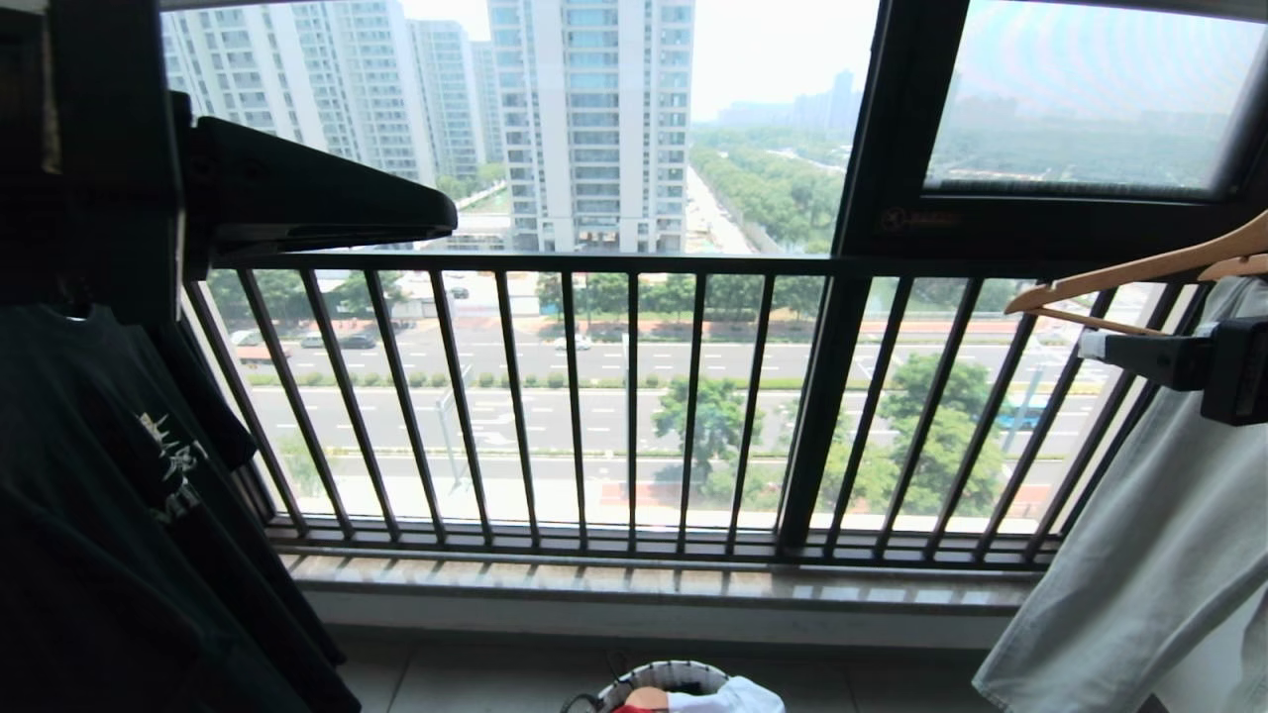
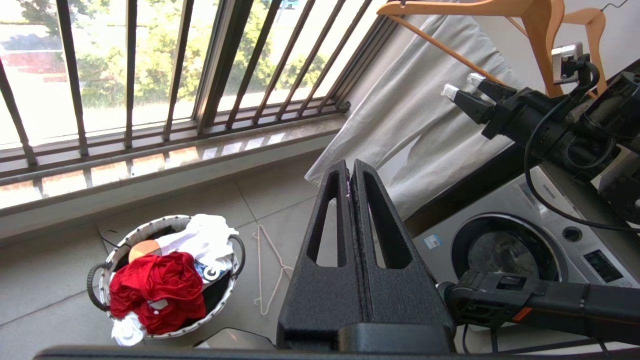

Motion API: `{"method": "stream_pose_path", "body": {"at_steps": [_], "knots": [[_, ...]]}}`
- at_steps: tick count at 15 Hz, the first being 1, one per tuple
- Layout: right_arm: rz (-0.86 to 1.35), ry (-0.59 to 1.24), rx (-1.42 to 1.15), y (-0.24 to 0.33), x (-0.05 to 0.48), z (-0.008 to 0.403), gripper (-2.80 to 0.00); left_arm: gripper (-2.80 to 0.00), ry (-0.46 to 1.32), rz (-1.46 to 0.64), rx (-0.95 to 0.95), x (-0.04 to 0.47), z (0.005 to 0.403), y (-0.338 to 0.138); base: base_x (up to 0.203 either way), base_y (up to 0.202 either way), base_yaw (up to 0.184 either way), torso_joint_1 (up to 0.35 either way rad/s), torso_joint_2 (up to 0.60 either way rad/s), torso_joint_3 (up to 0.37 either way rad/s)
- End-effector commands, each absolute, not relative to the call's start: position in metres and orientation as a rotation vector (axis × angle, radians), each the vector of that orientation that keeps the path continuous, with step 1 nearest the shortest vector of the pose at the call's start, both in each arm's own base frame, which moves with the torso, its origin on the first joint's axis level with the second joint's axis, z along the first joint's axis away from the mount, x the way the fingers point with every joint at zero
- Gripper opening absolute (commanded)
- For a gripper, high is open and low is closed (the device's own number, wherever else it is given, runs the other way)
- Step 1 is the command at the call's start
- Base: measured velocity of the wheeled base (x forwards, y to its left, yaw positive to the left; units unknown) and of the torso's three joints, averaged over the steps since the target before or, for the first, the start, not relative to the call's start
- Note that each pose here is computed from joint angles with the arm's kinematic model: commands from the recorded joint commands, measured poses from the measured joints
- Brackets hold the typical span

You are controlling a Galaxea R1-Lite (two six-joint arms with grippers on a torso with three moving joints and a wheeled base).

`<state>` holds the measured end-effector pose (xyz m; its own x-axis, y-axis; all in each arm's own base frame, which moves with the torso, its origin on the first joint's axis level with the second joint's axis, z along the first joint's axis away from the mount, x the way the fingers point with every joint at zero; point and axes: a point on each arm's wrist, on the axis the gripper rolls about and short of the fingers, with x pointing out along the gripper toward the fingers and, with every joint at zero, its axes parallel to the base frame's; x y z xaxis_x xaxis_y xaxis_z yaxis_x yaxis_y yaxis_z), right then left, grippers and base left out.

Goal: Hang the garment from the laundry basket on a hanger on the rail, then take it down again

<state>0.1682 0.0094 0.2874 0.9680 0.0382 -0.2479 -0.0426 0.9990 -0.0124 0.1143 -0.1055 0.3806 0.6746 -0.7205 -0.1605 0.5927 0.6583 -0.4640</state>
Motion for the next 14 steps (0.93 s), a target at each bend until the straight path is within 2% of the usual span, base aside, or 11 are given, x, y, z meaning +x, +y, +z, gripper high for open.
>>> {"method": "stream_pose_path", "body": {"at_steps": [1,7,14], "knots": [[0.021,0.265,0.014,0.006,0.143,0.266,0.00,-2.80,0.361,-0.757,-0.393,0.117,0.379,-0.108,0.000,0.000,0.000,0.000,0.00,0.000],[0.006,0.311,0.033,0.004,0.136,0.245,0.00,-2.80,0.353,-0.756,-0.396,0.115,0.380,-0.106,0.000,0.000,0.000,0.000,0.00,0.000],[0.005,0.305,0.030,0.004,0.136,0.246,0.00,-2.80,0.333,-0.762,-0.403,0.109,0.383,-0.101,0.000,0.000,0.000,0.000,0.00,0.000]]}}
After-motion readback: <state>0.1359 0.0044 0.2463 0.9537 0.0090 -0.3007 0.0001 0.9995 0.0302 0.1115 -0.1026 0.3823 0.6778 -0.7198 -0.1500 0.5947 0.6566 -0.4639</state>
